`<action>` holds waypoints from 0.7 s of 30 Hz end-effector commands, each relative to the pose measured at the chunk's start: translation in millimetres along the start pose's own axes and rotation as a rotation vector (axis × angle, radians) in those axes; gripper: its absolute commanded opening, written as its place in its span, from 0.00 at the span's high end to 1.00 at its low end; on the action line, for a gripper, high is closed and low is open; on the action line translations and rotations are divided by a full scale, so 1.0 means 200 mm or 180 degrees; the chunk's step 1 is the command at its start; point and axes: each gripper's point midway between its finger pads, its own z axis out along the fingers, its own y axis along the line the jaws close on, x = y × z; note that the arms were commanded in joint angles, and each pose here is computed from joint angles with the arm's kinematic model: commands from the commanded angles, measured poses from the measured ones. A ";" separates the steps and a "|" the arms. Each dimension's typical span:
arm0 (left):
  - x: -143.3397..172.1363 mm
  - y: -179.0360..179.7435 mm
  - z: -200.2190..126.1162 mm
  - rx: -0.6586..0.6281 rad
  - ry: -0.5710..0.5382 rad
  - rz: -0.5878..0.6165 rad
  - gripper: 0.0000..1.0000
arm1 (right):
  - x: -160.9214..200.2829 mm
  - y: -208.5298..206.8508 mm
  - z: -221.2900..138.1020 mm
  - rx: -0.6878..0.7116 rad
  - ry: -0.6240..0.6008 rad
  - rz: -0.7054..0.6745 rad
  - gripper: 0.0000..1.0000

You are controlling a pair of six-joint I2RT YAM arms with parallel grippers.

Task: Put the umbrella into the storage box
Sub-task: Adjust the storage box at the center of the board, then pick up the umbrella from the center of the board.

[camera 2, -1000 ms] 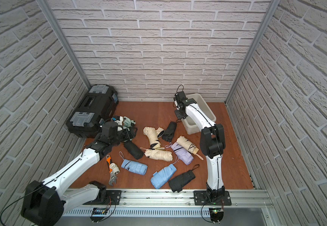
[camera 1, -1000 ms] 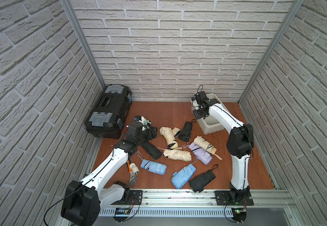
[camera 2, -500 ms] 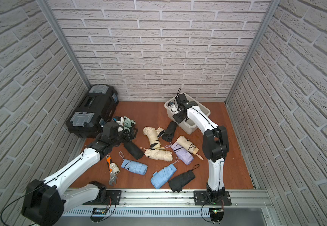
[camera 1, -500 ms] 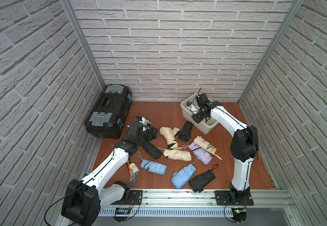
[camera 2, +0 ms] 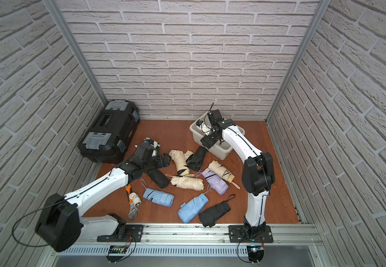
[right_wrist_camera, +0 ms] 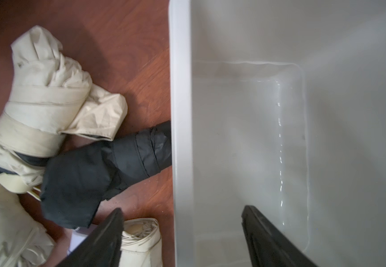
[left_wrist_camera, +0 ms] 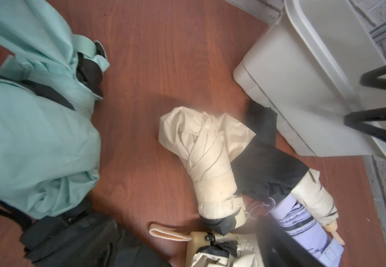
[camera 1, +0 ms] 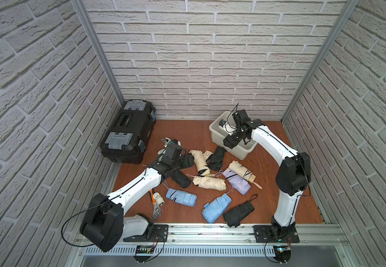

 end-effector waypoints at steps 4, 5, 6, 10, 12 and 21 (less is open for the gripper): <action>-0.05 -0.02 0.14 -0.0443 -0.0027 -0.0171 0.02 | -0.06 0.03 -0.34 0.0155 -0.0626 0.0764 0.08; -0.05 -0.02 0.18 -0.0514 -0.0007 -0.0180 0.02 | -0.02 0.05 -0.34 0.0125 -0.0593 0.0886 0.08; -0.05 -0.02 0.20 -0.0563 0.0006 -0.0184 0.02 | 0.01 0.06 -0.35 0.0094 -0.0567 0.0994 0.08; -0.05 -0.03 0.31 -0.0731 0.0078 -0.0121 0.01 | 0.13 0.14 -0.39 -0.0011 -0.0538 0.1322 0.10; -0.05 -0.03 0.36 -0.0786 0.0115 -0.0104 0.02 | 0.16 0.17 -0.42 -0.0043 -0.0615 0.1416 0.10; 0.00 -0.05 0.53 -0.0874 0.0202 -0.0084 0.02 | 0.28 0.22 -0.49 0.0001 -0.0711 0.1619 0.10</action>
